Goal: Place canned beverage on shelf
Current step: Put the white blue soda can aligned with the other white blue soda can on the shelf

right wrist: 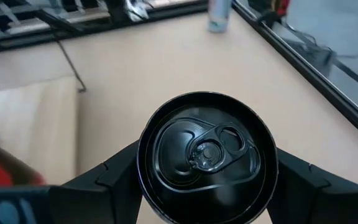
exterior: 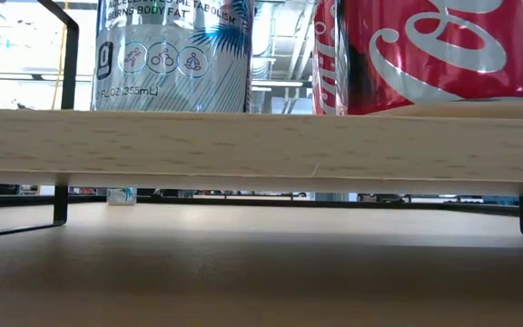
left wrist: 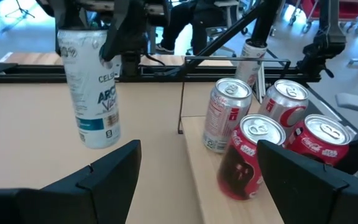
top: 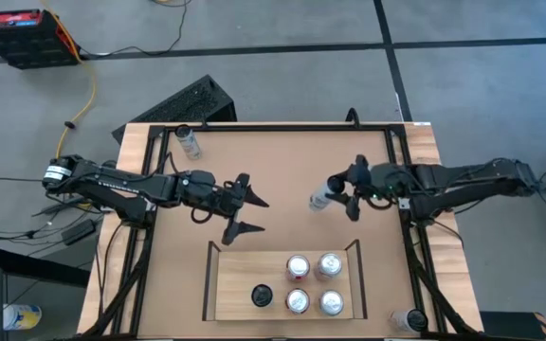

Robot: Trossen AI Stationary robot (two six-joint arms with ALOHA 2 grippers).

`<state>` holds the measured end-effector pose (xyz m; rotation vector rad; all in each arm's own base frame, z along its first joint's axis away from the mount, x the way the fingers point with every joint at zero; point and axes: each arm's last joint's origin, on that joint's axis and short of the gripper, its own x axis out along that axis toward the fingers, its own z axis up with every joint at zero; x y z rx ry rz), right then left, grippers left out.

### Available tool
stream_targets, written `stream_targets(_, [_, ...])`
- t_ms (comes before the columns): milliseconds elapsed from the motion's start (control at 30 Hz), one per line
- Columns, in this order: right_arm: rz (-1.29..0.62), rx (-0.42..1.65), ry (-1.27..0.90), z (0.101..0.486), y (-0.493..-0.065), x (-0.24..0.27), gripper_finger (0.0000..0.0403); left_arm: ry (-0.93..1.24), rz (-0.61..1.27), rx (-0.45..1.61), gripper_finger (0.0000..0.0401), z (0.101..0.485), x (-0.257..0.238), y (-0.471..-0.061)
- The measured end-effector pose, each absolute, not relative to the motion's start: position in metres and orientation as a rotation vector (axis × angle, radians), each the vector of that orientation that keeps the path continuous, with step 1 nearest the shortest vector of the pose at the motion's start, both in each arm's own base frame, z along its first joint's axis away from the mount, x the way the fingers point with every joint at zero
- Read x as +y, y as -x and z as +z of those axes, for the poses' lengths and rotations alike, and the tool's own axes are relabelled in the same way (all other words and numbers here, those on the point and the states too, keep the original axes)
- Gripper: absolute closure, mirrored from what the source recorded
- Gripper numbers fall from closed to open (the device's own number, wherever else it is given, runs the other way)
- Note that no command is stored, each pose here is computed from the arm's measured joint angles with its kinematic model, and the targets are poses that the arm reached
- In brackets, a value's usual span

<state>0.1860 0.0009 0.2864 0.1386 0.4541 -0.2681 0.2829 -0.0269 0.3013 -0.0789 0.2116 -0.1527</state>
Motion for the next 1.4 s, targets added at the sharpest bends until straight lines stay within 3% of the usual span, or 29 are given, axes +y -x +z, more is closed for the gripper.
stream_targets(533, [-0.177,0.454,-0.162,0.288,-0.185,0.010,0.0123,-0.001,-0.215,0.155,0.0098,0.316,-0.027,-0.285])
stream_targets(700, [-0.212,0.288,-0.245,0.300,-0.192,0.017,0.0123,0.189,-0.201,0.090,0.0098,0.331,-0.021,-0.286])
stream_targets(900, [-0.242,0.155,-0.201,0.309,-0.220,0.027,0.0123,0.285,-0.423,0.215,0.0099,0.333,-0.033,-0.271])
stream_targets(1200, [-0.360,0.188,-0.323,0.304,-0.274,0.013,0.0123,0.187,-0.334,0.362,0.0112,0.340,-0.021,-0.222])
stream_targets(1400, [-0.344,0.178,-0.380,0.298,-0.326,0.013,0.0123,0.137,-0.280,0.290,0.0114,0.362,-0.006,-0.172])
